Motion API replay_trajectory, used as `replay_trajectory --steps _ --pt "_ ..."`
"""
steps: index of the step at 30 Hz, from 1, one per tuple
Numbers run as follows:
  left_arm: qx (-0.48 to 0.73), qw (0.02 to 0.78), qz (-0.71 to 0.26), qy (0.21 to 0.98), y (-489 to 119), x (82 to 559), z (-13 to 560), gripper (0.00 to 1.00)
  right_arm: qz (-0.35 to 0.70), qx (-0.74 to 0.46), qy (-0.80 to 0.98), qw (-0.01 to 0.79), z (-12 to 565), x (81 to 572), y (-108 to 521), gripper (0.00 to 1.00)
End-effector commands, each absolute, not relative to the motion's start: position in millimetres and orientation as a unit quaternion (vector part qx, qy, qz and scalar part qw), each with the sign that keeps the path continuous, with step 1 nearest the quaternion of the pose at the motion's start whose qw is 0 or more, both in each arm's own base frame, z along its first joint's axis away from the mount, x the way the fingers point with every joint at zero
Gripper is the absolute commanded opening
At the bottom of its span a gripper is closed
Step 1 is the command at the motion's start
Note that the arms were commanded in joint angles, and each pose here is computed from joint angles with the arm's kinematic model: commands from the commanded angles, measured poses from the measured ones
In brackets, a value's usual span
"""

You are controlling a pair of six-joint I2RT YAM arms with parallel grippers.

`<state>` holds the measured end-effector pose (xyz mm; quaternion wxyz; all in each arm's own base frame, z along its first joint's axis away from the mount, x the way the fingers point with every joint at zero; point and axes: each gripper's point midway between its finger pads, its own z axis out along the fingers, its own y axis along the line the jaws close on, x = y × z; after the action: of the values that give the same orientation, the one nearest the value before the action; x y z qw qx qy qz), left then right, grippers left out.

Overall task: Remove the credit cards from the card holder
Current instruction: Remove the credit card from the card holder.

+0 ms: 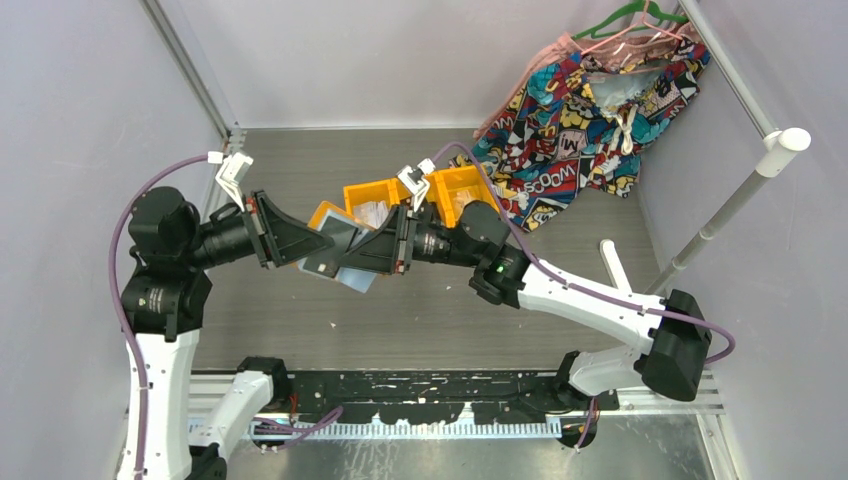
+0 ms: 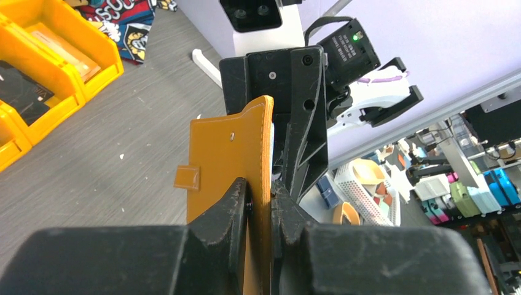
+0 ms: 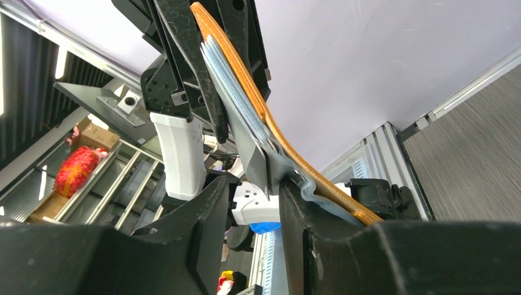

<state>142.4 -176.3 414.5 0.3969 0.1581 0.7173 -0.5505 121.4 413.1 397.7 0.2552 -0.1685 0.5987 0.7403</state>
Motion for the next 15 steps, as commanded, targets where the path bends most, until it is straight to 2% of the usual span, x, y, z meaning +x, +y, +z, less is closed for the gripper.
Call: replay_trajectory --steps 1,5,8,15 --pt "0.172 0.34 -0.6 0.704 -183 110 419 0.13 0.804 -0.17 0.462 0.333 485 109 385 0.41" --pt "0.162 0.34 -0.597 0.708 -183 109 417 0.18 0.805 -0.167 0.453 0.345 492 110 383 0.38" --pt "0.158 0.335 -0.598 0.711 -183 107 414 0.18 0.801 -0.164 0.453 0.355 495 112 381 0.38" --pt "0.149 0.34 -0.585 0.721 -181 107 406 0.03 0.8 -0.164 0.449 0.363 500 111 378 0.37"
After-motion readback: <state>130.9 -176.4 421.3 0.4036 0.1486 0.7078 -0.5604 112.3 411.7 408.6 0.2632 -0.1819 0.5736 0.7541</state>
